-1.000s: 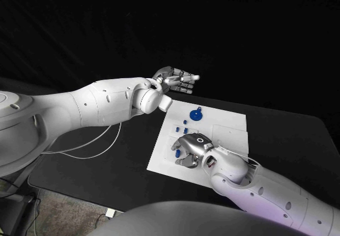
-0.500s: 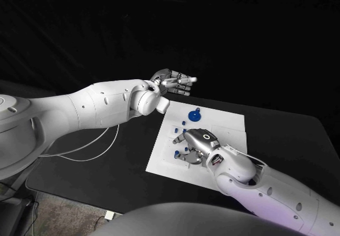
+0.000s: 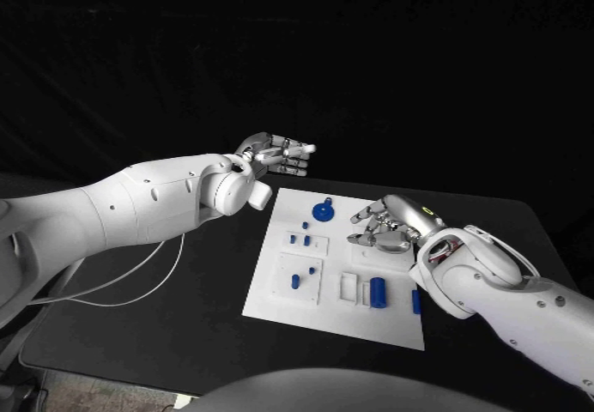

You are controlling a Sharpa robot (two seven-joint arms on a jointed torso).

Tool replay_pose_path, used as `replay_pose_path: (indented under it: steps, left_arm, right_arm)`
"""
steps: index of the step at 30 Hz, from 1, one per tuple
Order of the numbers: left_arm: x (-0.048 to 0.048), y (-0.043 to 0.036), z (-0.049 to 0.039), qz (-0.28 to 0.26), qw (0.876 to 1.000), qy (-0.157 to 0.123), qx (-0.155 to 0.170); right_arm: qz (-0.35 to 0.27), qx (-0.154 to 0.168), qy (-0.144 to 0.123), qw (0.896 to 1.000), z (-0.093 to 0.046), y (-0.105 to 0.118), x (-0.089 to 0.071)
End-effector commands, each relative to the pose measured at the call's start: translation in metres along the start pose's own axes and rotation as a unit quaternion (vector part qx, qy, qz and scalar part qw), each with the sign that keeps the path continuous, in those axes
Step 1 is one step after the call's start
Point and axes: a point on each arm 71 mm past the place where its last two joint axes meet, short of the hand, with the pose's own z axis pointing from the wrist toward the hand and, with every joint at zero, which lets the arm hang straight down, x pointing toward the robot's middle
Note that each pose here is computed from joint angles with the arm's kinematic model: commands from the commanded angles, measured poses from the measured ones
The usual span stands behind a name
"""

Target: Assemble the parts on the task board

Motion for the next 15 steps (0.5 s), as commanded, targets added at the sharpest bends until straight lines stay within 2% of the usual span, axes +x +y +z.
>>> replay_pose_path:
  steps: [1,5,10,15]
  left_arm:
    - [-0.0008,-0.0015,-0.0027,-0.006,1.0,0.005,0.02]
    - [-0.0036,0.0001,-0.0064,-0.009,1.0,0.006,0.028]
    - [-0.0053,0.0026,-0.0114,-0.013,0.999,0.008,0.034]
    - [-0.0025,0.0039,-0.0142,-0.016,0.999,0.015,0.034]
  right_arm:
    - [0.097,0.073,0.063,0.991,-0.006,-0.021,0.002]
    - [0.106,0.121,0.097,0.982,-0.012,-0.04,-0.001]
    - [0.097,0.194,0.154,0.964,-0.023,-0.06,0.003]
    - [0.089,0.237,0.196,0.947,-0.031,-0.067,0.011]
